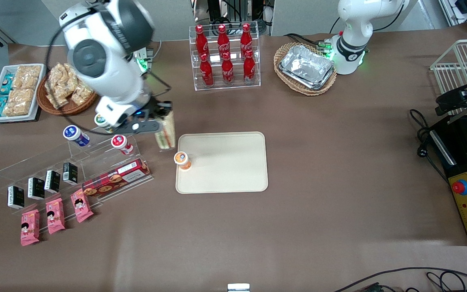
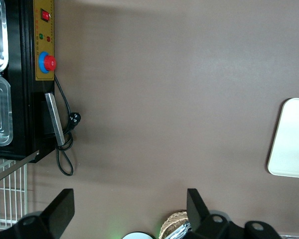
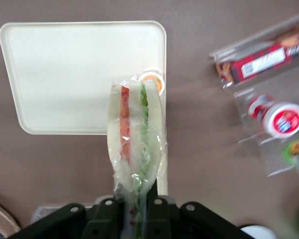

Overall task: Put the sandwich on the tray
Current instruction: 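Carry the sandwich with the right gripper over the cream tray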

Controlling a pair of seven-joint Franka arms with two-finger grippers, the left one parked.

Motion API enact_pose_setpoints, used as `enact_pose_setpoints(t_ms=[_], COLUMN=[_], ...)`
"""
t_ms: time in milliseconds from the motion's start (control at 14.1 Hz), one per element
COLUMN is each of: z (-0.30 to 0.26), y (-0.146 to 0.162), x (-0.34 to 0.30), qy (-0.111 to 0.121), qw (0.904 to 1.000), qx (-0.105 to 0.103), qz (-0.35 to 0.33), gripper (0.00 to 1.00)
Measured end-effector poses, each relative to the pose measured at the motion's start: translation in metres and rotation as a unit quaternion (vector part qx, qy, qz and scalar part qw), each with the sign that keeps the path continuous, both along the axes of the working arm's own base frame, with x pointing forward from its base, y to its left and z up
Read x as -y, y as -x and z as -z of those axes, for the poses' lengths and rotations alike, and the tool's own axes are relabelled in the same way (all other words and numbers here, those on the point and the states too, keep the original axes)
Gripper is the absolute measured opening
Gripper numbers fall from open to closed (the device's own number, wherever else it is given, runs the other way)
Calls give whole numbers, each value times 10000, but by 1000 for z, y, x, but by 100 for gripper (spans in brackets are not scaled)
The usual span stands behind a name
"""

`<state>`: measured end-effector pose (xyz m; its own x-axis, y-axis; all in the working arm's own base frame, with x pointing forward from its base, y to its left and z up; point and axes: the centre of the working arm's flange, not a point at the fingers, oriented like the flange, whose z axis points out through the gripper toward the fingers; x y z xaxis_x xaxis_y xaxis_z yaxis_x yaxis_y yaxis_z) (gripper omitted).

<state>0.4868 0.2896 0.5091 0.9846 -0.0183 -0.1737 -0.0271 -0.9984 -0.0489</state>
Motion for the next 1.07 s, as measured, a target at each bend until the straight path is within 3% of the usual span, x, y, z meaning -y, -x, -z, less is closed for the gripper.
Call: enact_pose_setpoints(t_ms=[213,356,498,854,1067], z=[8,16,37,80,92], y=[15,18,20,12,3], x=[-47,-70,-95,-126,-129], qy=[-26,-161,-148,-231,-203], qw=[9933,9820,9696,9356,9257], qx=[44,18,-18,-39,-57], qz=[1151,1880,2442,3522,3776], gripper=[19,19,19,19,19])
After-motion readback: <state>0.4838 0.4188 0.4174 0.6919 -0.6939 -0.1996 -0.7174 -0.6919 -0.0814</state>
